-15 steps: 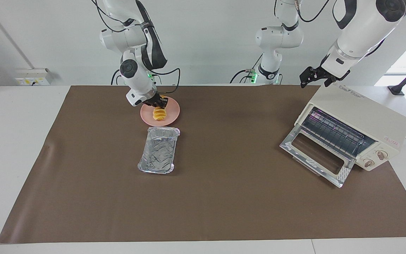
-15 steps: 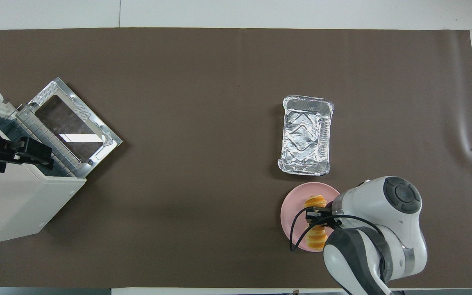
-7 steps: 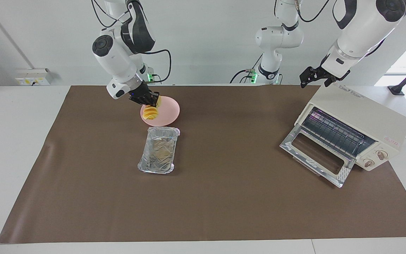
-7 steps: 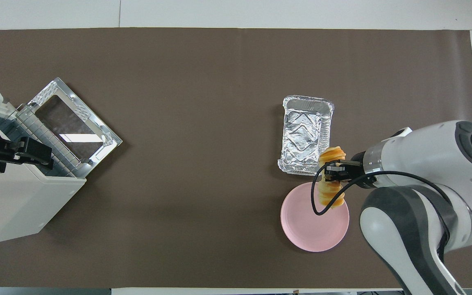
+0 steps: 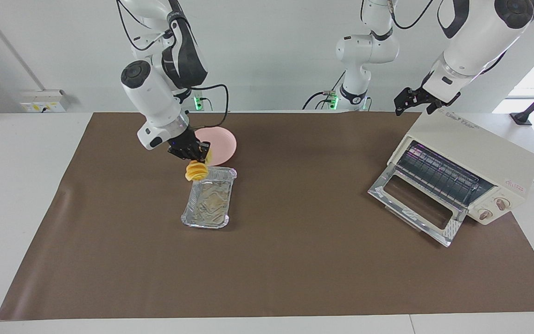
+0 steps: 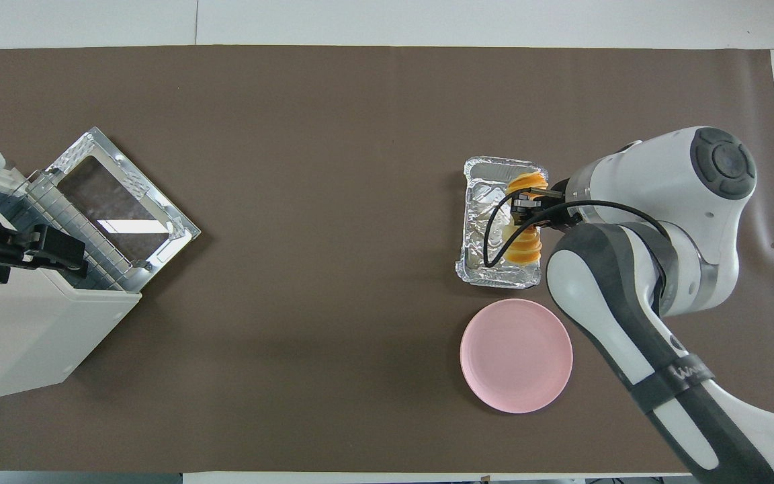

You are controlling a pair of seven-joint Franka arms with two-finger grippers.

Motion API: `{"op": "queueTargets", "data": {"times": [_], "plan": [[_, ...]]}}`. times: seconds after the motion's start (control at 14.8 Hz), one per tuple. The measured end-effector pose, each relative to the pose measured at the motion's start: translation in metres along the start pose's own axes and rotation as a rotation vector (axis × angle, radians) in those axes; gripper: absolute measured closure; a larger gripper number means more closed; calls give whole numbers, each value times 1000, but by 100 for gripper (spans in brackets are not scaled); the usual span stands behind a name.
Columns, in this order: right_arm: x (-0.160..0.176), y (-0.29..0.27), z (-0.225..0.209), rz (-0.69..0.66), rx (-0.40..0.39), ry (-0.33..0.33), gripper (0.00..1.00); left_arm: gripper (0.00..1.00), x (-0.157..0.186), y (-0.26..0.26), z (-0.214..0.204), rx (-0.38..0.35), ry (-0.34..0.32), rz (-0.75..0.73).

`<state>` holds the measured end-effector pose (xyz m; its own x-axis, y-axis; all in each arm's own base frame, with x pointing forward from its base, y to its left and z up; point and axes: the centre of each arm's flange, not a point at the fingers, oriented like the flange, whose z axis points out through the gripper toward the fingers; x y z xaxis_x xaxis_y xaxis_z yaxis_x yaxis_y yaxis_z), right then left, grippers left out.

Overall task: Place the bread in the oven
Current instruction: 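Lift the bread into the foil tray and open the right gripper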

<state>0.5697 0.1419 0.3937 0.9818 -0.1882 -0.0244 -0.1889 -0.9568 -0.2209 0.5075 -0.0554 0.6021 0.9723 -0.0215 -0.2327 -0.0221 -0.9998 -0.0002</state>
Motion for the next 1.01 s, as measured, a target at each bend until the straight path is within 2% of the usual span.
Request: {"op": "queueTargets", "data": {"times": [0.4,0.61,0.88,1.01], "plan": [[1,-1,75,-3,-39,-100,86,0,0,0,0,0,0,0],[3,-1,88,-3,-40,-95,86,0,0,0,0,0,0,0],[4,-1,88,-21,-40,-97,49,0,0,0,0,0,0,0],[9,-5,72,-48,-39,-127,30,0,0,0,0,0,0,0]]}}
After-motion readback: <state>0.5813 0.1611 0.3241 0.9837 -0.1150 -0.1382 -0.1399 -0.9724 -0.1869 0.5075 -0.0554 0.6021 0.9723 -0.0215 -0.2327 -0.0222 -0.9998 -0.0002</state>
